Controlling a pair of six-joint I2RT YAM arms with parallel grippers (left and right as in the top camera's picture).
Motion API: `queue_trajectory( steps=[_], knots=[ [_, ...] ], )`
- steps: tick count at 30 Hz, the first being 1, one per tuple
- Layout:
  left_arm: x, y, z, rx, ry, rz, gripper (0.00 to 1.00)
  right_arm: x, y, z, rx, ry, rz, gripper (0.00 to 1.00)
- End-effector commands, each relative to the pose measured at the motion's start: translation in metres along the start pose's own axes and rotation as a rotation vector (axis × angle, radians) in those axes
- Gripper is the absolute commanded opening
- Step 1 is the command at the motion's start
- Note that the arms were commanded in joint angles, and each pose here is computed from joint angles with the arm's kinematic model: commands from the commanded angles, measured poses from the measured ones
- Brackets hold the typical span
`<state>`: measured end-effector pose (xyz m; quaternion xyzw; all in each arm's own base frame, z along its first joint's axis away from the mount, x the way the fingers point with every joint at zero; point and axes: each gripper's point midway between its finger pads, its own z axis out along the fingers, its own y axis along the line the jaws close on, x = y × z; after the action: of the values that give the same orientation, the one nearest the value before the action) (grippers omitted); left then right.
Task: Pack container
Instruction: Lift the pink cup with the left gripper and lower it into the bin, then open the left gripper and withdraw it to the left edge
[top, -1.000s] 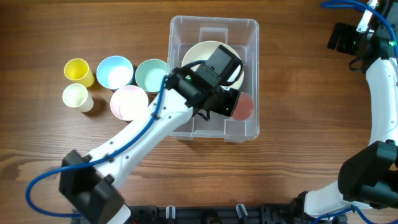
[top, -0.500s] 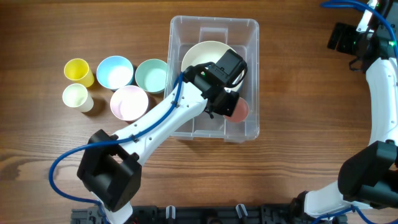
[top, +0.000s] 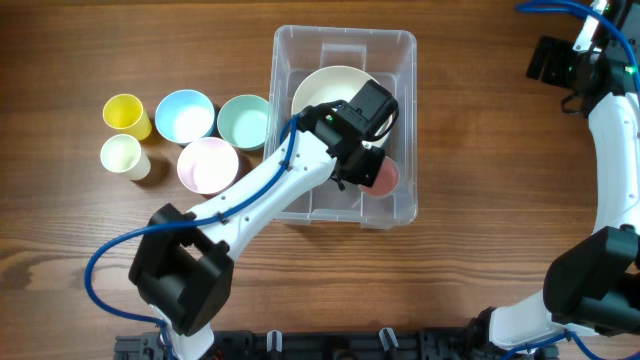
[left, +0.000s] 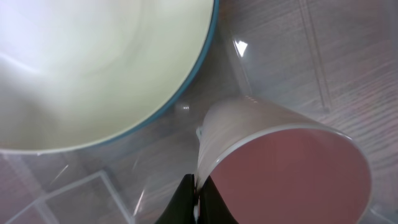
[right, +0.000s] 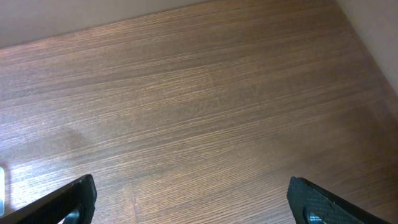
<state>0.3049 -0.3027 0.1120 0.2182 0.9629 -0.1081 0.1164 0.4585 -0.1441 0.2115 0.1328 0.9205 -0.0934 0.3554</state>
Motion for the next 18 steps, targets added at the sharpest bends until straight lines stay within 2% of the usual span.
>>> queue_trajectory(
  steps=[1,3,4,6,7,10,18],
  knots=[
    [-0.005,0.0,0.008,-0.011,-0.006,0.015,0.04,0.004,0.003,0.002,-0.006,0.009,-0.008,1.0],
    [-0.007,0.0,0.008,-0.007,-0.016,0.016,0.07,0.004,0.003,0.002,-0.006,0.009,-0.008,1.0],
    [-0.008,-0.001,0.008,-0.005,-0.02,0.015,0.13,0.004,0.003,0.002,-0.006,0.009,-0.008,1.0],
    [-0.01,-0.003,0.008,0.008,-0.026,0.015,0.32,0.004,0.003,0.002,-0.006,0.009,-0.008,1.0],
    [-0.011,-0.006,0.008,0.021,-0.029,0.016,0.36,0.004,0.003,0.002,-0.006,0.009,-0.008,1.0],
    [-0.014,-0.011,0.006,0.048,-0.043,0.018,0.4,0.004,0.003,0.002,-0.006,0.009,-0.008,1.0],
    [-0.033,-0.002,-0.017,0.037,-0.119,-0.001,0.41,0.004,0.003,0.002,-0.006,0.009,-0.008,1.0]
  ],
)
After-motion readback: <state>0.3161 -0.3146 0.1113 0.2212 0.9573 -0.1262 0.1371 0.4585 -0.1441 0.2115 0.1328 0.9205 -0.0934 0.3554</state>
